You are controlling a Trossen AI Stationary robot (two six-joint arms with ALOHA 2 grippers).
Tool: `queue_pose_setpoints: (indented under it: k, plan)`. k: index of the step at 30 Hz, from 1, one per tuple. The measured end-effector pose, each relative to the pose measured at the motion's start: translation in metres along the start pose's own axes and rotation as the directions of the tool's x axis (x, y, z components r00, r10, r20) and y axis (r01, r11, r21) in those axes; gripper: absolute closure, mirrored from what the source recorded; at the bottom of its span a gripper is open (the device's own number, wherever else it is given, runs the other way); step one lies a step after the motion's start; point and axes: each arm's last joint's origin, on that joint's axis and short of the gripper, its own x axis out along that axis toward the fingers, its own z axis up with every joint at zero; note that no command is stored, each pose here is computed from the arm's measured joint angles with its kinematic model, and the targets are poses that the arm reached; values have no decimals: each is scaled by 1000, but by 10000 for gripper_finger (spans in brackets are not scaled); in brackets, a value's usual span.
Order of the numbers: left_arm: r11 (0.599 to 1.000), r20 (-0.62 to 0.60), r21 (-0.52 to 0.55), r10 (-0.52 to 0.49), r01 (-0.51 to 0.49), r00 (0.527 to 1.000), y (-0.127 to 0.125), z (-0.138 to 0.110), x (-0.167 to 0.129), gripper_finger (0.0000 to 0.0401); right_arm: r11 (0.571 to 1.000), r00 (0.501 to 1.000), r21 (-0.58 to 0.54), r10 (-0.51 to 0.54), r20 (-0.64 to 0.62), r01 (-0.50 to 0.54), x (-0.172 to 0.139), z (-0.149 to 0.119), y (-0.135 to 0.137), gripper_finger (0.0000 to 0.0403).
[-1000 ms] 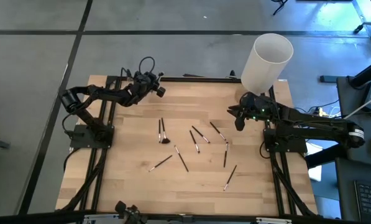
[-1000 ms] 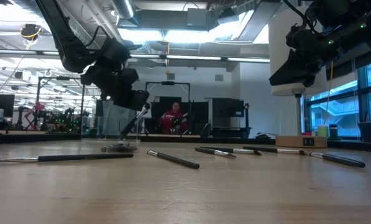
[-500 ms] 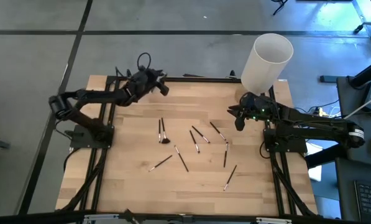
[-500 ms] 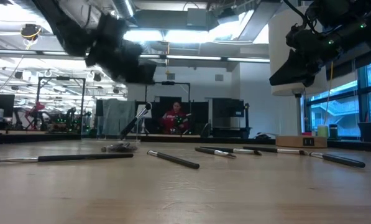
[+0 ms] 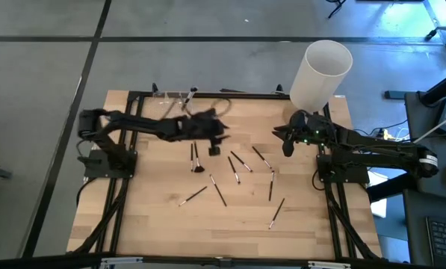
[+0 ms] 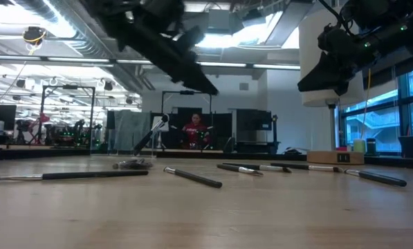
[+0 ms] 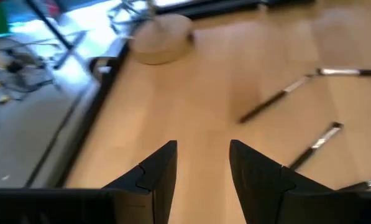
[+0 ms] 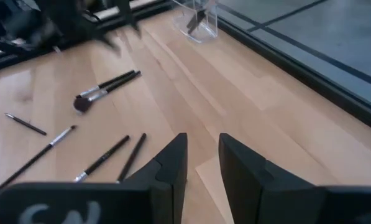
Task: Put items in baskets/containers
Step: Put the black eyeshadow brush into the transparent organizer
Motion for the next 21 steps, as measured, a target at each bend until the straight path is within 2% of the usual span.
queue_pose_setpoints:
  k: [6, 10, 15, 21]
  plan:
    - [978, -146, 82, -180, 193, 973, -36, 5, 53, 258, 999, 999, -28, 23, 25, -23, 0, 3, 1, 311]
    - [943, -264, 170, -235, 285, 936, -58, 6, 78, 258, 997, 999, -78, 24, 32, -21, 0, 3, 1, 311]
    - [914, -297, 234, -258, 332, 919, -76, 14, 100, 258, 993, 999, -114, 25, 48, -20, 0, 5, 1, 311]
    - [900, -313, 235, -288, 368, 905, -83, 8, 116, 258, 994, 998, -111, 29, 58, -22, 0, 6, 2, 311]
